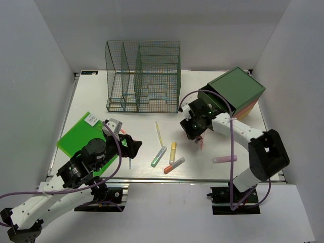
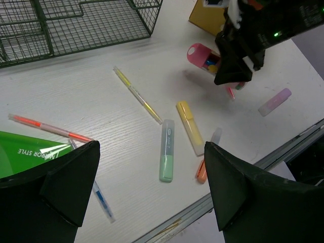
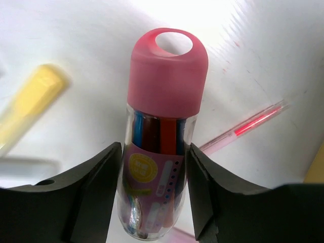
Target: Organize the desk
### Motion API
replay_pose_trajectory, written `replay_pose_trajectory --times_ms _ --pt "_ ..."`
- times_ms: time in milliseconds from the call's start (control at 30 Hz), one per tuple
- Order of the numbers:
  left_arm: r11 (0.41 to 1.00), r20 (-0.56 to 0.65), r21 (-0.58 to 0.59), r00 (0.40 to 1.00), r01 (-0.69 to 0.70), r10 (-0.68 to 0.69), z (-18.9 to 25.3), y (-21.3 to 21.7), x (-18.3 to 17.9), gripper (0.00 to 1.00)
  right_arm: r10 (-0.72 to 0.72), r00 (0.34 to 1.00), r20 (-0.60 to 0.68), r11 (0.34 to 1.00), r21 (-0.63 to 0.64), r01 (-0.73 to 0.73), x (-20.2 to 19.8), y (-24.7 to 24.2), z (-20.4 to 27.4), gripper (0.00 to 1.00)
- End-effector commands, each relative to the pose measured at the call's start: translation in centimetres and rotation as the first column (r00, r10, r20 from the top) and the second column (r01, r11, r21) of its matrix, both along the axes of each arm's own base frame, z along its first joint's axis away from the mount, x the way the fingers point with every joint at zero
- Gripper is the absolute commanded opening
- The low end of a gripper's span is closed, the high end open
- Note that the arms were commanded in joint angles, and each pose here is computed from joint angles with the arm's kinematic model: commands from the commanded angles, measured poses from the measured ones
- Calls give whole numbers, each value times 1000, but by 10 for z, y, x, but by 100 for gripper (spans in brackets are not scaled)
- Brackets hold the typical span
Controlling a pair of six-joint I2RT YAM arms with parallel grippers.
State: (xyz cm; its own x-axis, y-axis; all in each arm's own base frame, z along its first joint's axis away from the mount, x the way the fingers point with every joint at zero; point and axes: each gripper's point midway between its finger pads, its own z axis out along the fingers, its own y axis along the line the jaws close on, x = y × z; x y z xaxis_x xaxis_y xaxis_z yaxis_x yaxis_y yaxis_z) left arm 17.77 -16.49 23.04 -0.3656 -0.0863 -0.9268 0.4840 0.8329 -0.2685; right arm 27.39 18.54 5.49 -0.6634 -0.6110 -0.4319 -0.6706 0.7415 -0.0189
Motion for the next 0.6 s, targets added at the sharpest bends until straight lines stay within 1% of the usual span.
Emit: replay_pose_trajectory --times_ms 0,67,167,233,267,300,333,400,467,567 --pt "1000 15 -6 1000 19 -19 3 -1 -2 94 160 986 46 969 181 -166 -7 29 69 0" --pt "1000 15 -6 1000 19 -19 2 -2 -2 94 214 974 69 944 241 -225 -16 36 93 0" --pt "1000 16 -8 1000 19 -19 3 -2 -2 94 224 967 118 929 273 -248 -18 37 119 0" --pt "1000 15 -6 1000 19 -19 2 -2 -2 94 199 961 193 929 276 -248 -14 31 143 0" --pt "1000 15 -7 1000 20 -20 2 -2 -2 94 179 951 251 931 270 -247 -11 26 160 0" --pt "1000 14 -7 1000 23 -23 2 -3 -2 94 168 947 276 929 276 -245 -9 24 169 0" --pt "1000 12 -5 1000 23 -23 1 -3 -2 94 136 936 324 944 244 -221 -1 16 177 0" --pt "1000 14 -5 1000 25 -25 2 -3 -2 94 80 903 423 957 220 -188 11 2 203 0" --pt "1000 14 -5 1000 25 -25 2 -3 -2 94 15 850 527 974 184 -131 27 -18 230 0" --pt "1000 14 -5 999 30 -30 1 -4 -3 94 -32 782 622 986 148 -78 39 -38 260 0"
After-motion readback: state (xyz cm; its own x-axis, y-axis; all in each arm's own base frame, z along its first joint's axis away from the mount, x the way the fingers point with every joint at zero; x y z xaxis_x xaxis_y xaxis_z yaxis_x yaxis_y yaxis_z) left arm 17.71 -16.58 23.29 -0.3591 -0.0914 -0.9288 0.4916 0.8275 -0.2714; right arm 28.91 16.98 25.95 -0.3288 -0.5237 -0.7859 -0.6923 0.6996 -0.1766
